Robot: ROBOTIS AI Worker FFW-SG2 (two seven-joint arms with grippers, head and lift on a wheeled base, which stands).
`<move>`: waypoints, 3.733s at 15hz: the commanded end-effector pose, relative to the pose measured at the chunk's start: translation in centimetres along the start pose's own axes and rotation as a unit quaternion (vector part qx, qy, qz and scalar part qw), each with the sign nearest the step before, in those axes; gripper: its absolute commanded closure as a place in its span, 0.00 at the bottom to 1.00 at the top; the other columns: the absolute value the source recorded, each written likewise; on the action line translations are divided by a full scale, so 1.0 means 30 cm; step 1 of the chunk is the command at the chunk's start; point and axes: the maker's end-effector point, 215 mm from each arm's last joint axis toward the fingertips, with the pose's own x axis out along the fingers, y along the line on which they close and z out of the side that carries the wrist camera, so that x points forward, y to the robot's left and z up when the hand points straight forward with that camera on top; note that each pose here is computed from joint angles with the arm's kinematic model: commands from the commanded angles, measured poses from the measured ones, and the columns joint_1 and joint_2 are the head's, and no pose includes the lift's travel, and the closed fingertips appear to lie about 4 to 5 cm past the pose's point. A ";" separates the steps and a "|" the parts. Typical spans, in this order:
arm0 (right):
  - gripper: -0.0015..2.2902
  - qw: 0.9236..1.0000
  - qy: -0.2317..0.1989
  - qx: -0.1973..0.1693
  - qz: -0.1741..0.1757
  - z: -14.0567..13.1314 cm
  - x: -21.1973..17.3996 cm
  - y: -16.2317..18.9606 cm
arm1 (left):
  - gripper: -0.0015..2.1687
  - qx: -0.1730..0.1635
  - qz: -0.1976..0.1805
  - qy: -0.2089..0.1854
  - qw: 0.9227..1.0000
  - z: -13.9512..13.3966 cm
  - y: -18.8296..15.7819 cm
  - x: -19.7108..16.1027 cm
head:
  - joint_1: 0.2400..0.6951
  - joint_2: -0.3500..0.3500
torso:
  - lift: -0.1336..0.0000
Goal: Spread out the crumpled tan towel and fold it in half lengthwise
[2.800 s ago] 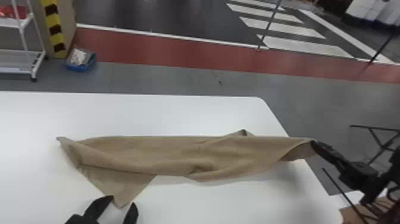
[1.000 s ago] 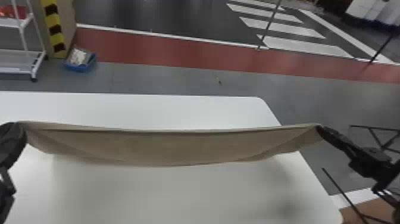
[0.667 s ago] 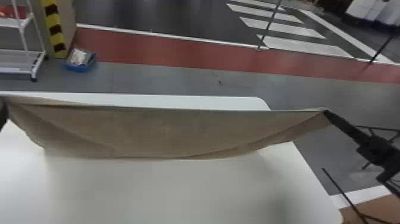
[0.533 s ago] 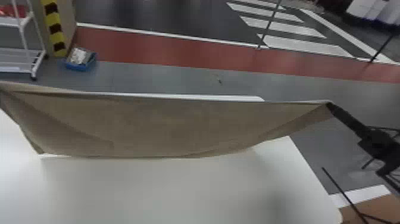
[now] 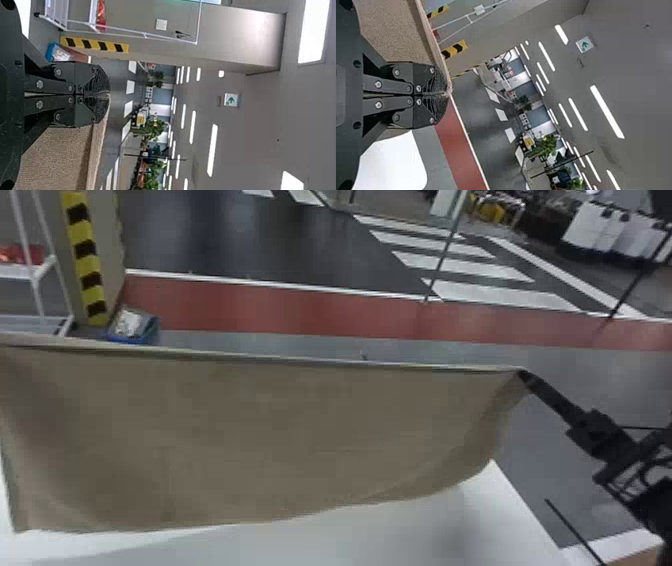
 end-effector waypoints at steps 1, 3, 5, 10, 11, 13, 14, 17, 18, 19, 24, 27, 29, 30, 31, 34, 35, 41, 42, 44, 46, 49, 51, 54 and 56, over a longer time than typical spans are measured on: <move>0.76 1.000 0.001 -0.014 0.007 0.012 0.114 0.026 | 0.80 -0.004 0.004 0.019 1.000 -0.055 0.020 0.121 | 0.74 0.07 | 0.07; 0.76 1.000 -0.005 -0.015 0.009 0.035 0.216 0.019 | 0.80 -0.007 0.004 0.010 1.000 -0.042 0.028 0.236 | 0.70 0.10 | 0.07; 0.76 1.000 -0.012 -0.019 0.014 0.047 0.319 0.012 | 0.80 -0.004 -0.002 0.010 1.000 -0.055 0.011 0.345 | 0.61 0.14 | 0.07; 0.76 0.995 -0.015 -0.079 0.062 0.092 0.573 0.237 | 0.80 0.015 -0.010 0.007 1.000 -0.077 -0.032 0.532 | 0.48 0.20 | 0.07; 0.76 0.994 -0.010 -0.077 0.074 0.064 0.589 0.274 | 0.80 0.014 -0.012 0.000 1.000 -0.064 -0.036 0.530 | 0.41 0.24 | 0.07; 0.76 0.994 0.000 -0.065 0.082 -0.023 0.537 0.269 | 0.80 0.016 -0.011 0.006 1.000 -0.100 -0.021 0.482 | 0.38 0.27 | 0.07; 0.76 0.995 0.011 -0.061 0.080 -0.091 0.476 0.244 | 0.80 0.014 -0.007 0.010 1.000 -0.114 0.006 0.426 | 0.38 0.27 | 0.07; 0.76 0.995 0.038 -0.059 0.071 -0.253 0.276 0.167 | 0.80 0.009 -0.003 0.037 0.999 -0.194 0.041 0.233 | 0.54 0.29 | 0.07; 0.76 0.996 0.038 -0.056 0.064 -0.272 0.196 0.129 | 0.80 0.010 -0.006 0.052 0.999 -0.235 0.026 0.159 | 0.60 0.29 | 0.07; 0.76 0.996 0.035 -0.047 0.064 -0.289 0.137 0.112 | 0.80 0.020 -0.004 0.071 0.997 -0.276 0.014 0.092 | 0.68 0.28 | 0.07; 0.76 0.997 0.045 -0.012 0.055 -0.381 -0.117 0.022 | 0.80 0.067 0.004 0.142 0.988 -0.472 -0.023 -0.130 | 1.00 0.15 | 0.07; 0.76 0.998 0.048 -0.010 0.048 -0.370 -0.241 -0.037 | 0.80 0.088 0.018 0.169 0.982 -0.548 -0.001 -0.220 | 1.00 0.08 | 0.07; 0.76 0.997 0.057 -0.009 0.044 -0.363 -0.263 -0.058 | 0.80 0.091 0.036 0.169 0.981 -0.535 0.027 -0.237 | 1.00 0.06 | 0.07; 0.76 0.997 0.062 -0.005 0.044 -0.365 -0.263 -0.060 | 0.80 0.093 0.038 0.163 0.981 -0.517 0.030 -0.232 | 1.00 0.04 | 0.07; 0.76 0.997 0.068 0.003 0.044 -0.365 -0.259 -0.062 | 0.80 0.100 0.052 0.154 0.982 -0.486 0.045 -0.227 | 1.00 0.04 | 0.07; 0.75 0.990 0.136 -0.015 0.038 -0.459 -0.282 -0.109 | 0.80 0.121 0.072 0.160 0.977 -0.467 0.081 -0.251 | 1.00 0.05 | 0.07; 0.75 0.988 0.146 -0.013 0.048 -0.482 -0.289 -0.100 | 0.80 0.123 0.073 0.163 0.976 -0.472 0.086 -0.262 | 1.00 0.05 | 0.07; 0.75 0.982 0.160 0.048 0.087 -0.478 -0.279 -0.031 | 0.80 0.129 0.073 0.154 0.977 -0.432 0.059 -0.278 | 1.00 0.07 | 0.07; 0.75 0.982 0.154 0.054 0.090 -0.449 -0.254 -0.024 | 0.80 0.134 0.071 0.151 0.977 -0.426 0.054 -0.273 | 1.00 0.07 | 0.07; 0.75 0.983 0.147 0.053 0.098 -0.399 -0.169 0.002 | 0.80 0.145 0.065 0.168 0.973 -0.455 0.028 -0.228 | 1.00 0.07 | 0.07; 0.75 0.981 0.161 0.051 0.097 -0.416 -0.095 0.010 | 0.80 0.163 0.064 0.200 0.964 -0.520 0.029 -0.188 | 1.00 0.08 | 0.07; 0.75 0.980 0.174 0.055 0.084 -0.447 0.018 -0.010 | 0.80 0.191 0.069 0.251 0.946 -0.627 0.049 -0.145 | 1.00 0.12 | 0.07; 0.75 0.979 0.181 0.052 0.073 -0.450 0.079 -0.044 | 0.80 0.203 0.084 0.260 0.940 -0.653 0.074 -0.116 | 1.00 0.14 | 0.07; 0.75 0.981 0.177 0.056 0.058 -0.441 0.134 -0.110 | 0.80 0.209 0.095 0.262 0.937 -0.674 0.106 -0.072 | 1.00 0.16 | 0.07; 0.75 0.980 0.181 0.072 0.043 -0.459 0.152 -0.151 | 0.80 0.209 0.098 0.255 0.939 -0.659 0.110 -0.035 | 1.00 0.17 | 0.07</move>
